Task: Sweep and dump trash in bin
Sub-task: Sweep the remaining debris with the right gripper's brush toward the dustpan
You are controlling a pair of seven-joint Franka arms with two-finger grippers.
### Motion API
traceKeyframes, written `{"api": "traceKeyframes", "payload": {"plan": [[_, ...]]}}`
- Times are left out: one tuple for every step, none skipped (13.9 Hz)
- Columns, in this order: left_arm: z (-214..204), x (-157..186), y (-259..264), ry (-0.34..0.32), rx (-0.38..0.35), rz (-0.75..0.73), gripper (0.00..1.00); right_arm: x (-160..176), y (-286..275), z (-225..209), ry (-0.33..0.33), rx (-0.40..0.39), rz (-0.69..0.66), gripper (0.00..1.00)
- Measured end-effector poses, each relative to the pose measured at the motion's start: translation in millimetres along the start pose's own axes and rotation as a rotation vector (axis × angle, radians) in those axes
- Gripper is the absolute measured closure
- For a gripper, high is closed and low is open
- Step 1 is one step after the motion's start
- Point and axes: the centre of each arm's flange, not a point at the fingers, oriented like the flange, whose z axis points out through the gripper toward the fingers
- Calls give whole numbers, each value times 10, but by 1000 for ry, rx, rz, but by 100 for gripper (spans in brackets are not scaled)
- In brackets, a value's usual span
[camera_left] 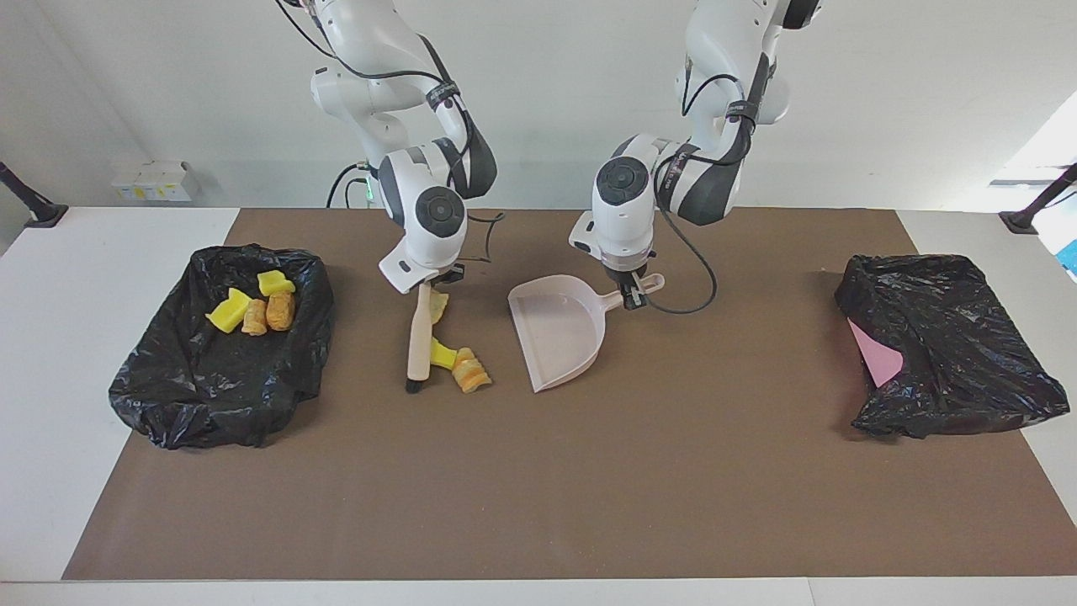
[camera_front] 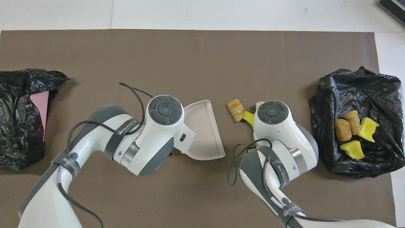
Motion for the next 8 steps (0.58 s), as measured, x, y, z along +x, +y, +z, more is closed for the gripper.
{"api": "traceKeyframes", "payload": {"plan": [[0,0,0,0,0,0,67,-64,-180,-30,9,19,-23,74],[0,0,1,0,0,0,67,-137,-355,-53,16,34,-47,74],[1,0,1,0,0,0,67,-215,-518,-78,17,49,-68,74],[1,0,1,0,0,-1,67,-294,-668,-109,17,62,-89,74],[2,0,1,0,-1,-1,67,-370,-804,-142,21,67,-111,74],[4,0,2,0,-1,-1,67,-439,-928,-189,32,67,-134,74],[6,0,3,0,-2,-2,67,-523,-1064,-252,44,64,-161,74],[7,1,4,0,-2,-2,67,-626,-1205,-353,51,56,-189,74]]}}
